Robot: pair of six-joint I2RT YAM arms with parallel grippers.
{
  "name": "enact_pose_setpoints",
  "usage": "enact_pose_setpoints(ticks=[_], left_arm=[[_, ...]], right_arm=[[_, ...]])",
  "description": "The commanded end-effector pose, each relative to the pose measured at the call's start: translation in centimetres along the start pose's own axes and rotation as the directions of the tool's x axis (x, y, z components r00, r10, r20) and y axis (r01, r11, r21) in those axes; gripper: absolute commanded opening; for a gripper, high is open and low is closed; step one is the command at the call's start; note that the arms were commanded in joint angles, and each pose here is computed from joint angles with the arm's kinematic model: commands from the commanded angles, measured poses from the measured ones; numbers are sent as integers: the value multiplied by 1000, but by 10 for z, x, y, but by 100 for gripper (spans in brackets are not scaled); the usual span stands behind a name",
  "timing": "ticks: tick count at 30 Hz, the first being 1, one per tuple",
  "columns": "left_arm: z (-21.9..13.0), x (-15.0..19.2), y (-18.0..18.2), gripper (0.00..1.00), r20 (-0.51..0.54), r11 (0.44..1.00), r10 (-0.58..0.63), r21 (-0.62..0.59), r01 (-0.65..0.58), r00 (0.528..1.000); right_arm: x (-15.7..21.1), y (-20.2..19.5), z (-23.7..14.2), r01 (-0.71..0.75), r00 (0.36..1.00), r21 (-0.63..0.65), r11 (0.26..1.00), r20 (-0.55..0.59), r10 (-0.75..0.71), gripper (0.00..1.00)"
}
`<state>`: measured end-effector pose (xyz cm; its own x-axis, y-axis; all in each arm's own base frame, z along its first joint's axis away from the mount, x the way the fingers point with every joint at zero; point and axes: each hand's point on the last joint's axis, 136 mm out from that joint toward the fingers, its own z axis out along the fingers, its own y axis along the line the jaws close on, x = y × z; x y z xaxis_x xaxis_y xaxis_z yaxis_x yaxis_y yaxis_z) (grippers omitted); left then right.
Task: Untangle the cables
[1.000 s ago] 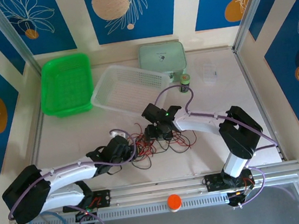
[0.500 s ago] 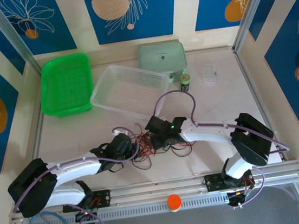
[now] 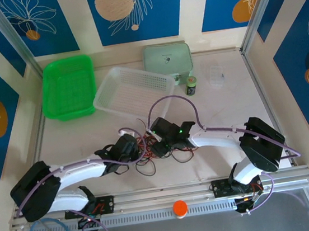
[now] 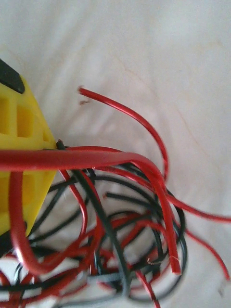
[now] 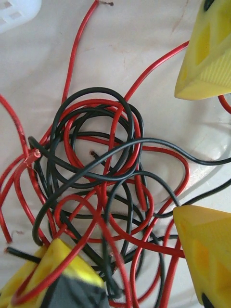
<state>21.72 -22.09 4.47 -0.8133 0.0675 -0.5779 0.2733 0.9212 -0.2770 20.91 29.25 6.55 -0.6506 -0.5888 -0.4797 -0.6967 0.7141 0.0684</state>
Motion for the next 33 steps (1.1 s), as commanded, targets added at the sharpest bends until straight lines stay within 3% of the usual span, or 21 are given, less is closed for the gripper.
enact_pose_setpoints(ticks=[1,6,12,18,24,33], left_arm=[[-25,-25,-21,0,91,992,70,96,-78,993],[-53,-39,-34,0,175,972,141,162,-170,974],[-62,-39,-54,0,163,940,191,255,-228,968],[-84,-49,-93,0,205,869,252,381,-315,946],[-103,-58,-113,0,246,810,323,427,-402,914],[-113,-72,-133,0,304,760,330,476,-443,894]], right_arm=[[-14,4,-5,-76,996,-46,996,45,78,60],[-13,-5,-12,-251,963,-78,965,79,257,59],[-21,-1,-35,-350,901,-299,888,152,406,59],[-17,-10,-63,-318,868,-445,837,218,446,60],[-6,-31,-88,-259,843,-563,785,266,468,62],[-5,-38,-98,-130,865,-608,783,316,390,63]])
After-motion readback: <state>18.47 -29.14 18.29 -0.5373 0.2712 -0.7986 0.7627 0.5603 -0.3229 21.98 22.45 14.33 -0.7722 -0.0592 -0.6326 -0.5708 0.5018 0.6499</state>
